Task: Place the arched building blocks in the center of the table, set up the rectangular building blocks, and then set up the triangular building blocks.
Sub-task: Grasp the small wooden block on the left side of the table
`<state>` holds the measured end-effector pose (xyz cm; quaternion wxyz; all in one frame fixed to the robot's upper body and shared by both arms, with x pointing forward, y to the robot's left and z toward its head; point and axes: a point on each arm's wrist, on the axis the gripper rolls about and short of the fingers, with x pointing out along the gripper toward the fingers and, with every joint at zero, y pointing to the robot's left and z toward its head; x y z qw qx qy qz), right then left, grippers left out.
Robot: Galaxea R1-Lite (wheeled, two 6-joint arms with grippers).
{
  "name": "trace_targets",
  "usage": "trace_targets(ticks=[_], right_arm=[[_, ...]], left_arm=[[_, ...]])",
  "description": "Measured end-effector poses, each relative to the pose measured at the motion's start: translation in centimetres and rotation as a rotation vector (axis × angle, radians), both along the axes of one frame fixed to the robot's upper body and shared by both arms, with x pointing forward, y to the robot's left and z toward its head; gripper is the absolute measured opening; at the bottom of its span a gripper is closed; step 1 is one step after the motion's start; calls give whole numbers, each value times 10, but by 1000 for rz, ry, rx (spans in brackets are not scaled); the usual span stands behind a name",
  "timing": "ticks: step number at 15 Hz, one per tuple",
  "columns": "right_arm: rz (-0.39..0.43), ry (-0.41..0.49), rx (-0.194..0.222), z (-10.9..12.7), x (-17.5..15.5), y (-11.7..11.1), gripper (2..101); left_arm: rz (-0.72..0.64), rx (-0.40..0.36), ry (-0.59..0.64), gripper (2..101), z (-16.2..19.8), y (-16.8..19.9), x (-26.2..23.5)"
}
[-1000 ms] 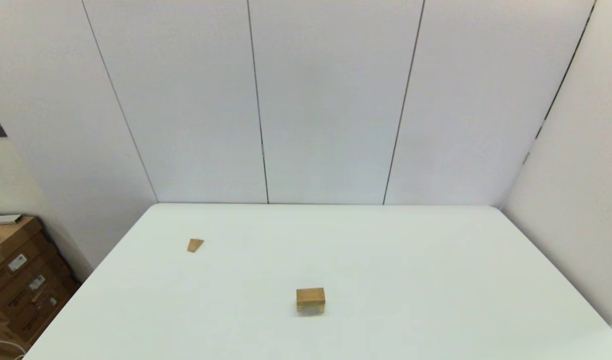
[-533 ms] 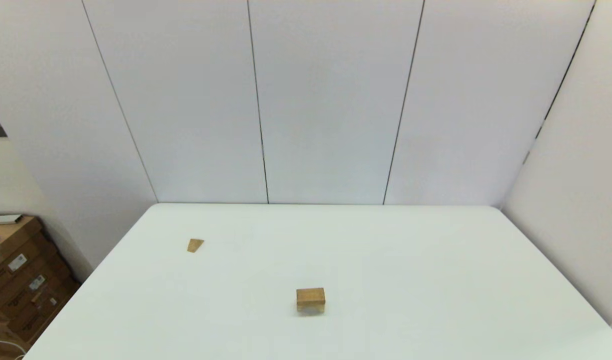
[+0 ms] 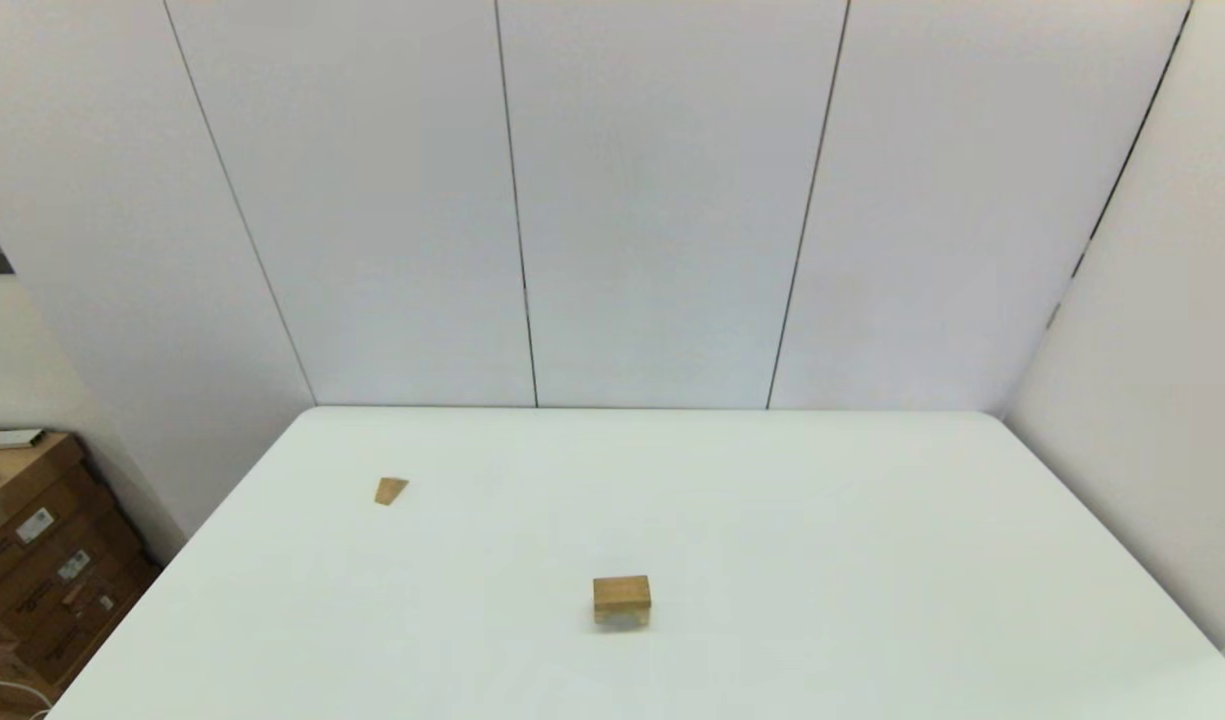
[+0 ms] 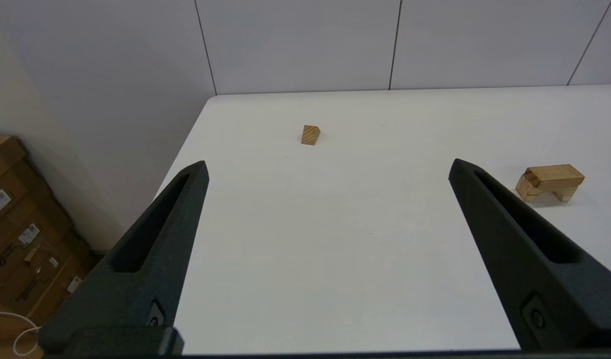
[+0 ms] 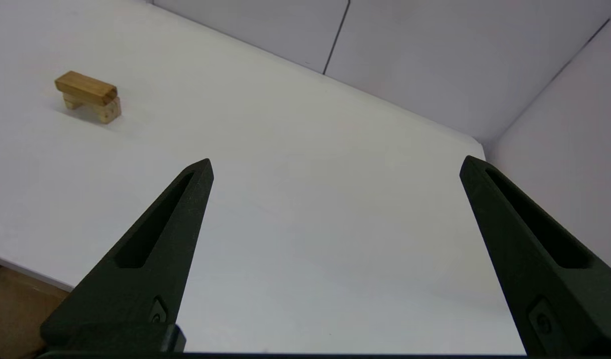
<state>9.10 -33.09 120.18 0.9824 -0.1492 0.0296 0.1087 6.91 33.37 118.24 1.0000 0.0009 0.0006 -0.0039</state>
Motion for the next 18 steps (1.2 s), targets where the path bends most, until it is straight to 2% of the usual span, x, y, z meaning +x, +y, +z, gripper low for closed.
trace_targets(ticks=[6,9,12,15,17,18], right_arm=[[19,-90,1,0,-9,0,977],[23,-146,29,-1,-14,0,977],[20,-196,32,-2,-19,0,977],[-73,-210,44,-5,-22,-2,977],[-146,-155,44,-12,-22,-4,977],[-157,-126,54,-15,-22,-4,977]], left_arm=[[0,0,0,978,0,0,0],[0,0,0,978,0,0,0],[0,0,0,978,0,0,0],[0,0,0,978,0,0,0],[0,0,0,978,0,0,0],[0,0,0,978,0,0,0]])
